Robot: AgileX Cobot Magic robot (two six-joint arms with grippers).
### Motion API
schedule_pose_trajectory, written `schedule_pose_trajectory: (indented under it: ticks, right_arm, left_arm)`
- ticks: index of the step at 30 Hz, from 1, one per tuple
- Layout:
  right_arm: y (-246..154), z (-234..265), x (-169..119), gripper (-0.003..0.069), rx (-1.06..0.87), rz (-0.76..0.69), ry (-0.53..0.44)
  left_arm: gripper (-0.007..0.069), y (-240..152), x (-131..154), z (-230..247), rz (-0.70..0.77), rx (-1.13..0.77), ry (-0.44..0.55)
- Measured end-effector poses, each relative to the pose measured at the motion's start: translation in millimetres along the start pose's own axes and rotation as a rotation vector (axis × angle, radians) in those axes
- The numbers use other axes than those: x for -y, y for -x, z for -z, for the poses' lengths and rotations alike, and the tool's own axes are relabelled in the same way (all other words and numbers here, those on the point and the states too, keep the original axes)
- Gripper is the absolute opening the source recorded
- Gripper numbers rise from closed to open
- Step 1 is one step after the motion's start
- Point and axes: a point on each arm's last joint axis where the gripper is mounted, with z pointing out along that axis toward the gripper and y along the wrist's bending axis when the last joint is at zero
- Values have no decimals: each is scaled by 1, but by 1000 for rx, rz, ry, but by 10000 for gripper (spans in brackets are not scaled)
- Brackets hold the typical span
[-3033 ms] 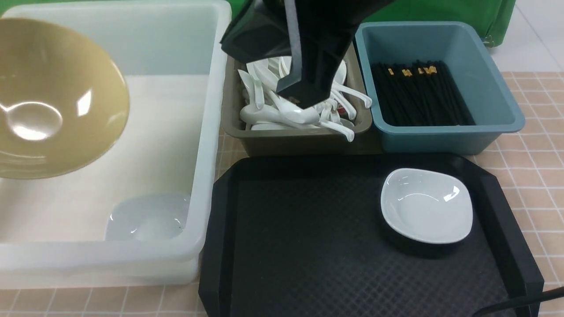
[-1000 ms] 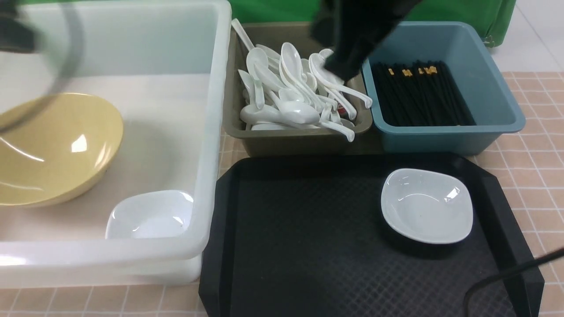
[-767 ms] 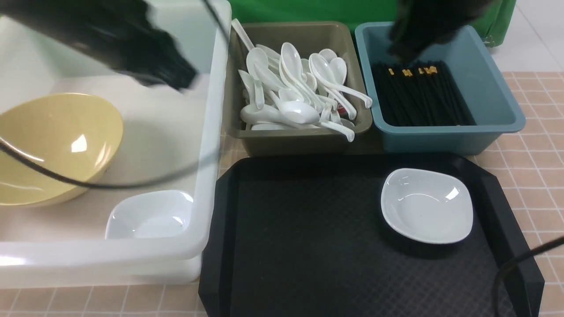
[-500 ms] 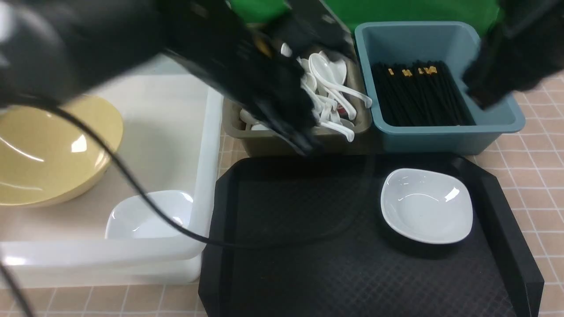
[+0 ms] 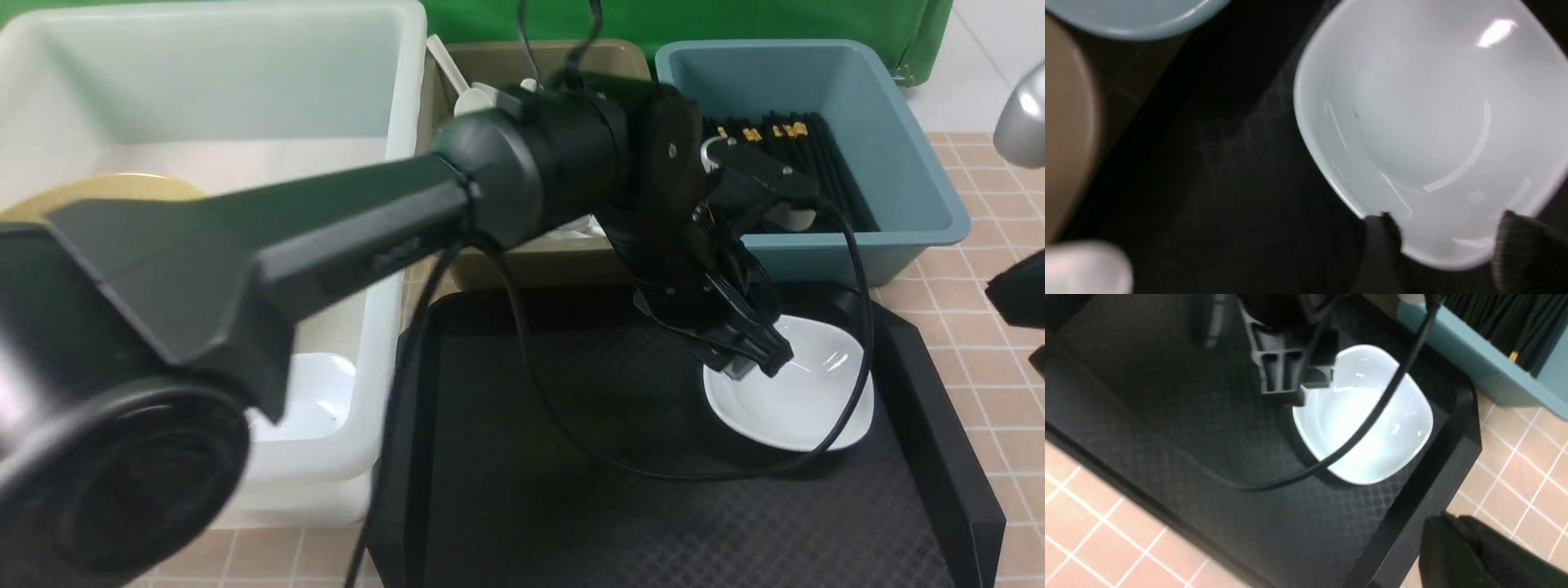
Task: On brown table put chopsticks spoon bowls plates into blue grey white boxes.
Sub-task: 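Grasp the small white bowl on the black tray by its rim with the left gripper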
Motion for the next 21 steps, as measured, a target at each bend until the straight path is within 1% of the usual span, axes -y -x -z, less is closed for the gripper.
schedule_pose_trajectory:
  ticks: [3,5,8,13,16,19,20,21]
  right_arm:
    - [0,-2,0,48,-1,5,1]
    - [1,-2,0,48,12,12,-1]
    - [2,-2,0,48,27,31,-3]
    - [4,-2,0,48,46,54,-6]
    - [5,-2,0,48,61,55,-8]
    - [7,-2,0,48,83,56,-11]
    - [8,-2,1,48,90,59,-12]
    - [9,-2,1,48,105,60,-14]
  left_arm:
    - [479,1,-6,-23,12,46,22]
    - [516,0,-10,-36,24,67,34]
    - [533,-5,-14,-57,64,59,38]
    - [519,-4,-16,-63,95,83,45]
    - [436,-3,-16,-63,103,88,46]
    - [185,-3,-16,-61,103,83,45]
    - [146,-1,-16,-58,114,94,40]
    - [78,5,-16,-47,113,114,36]
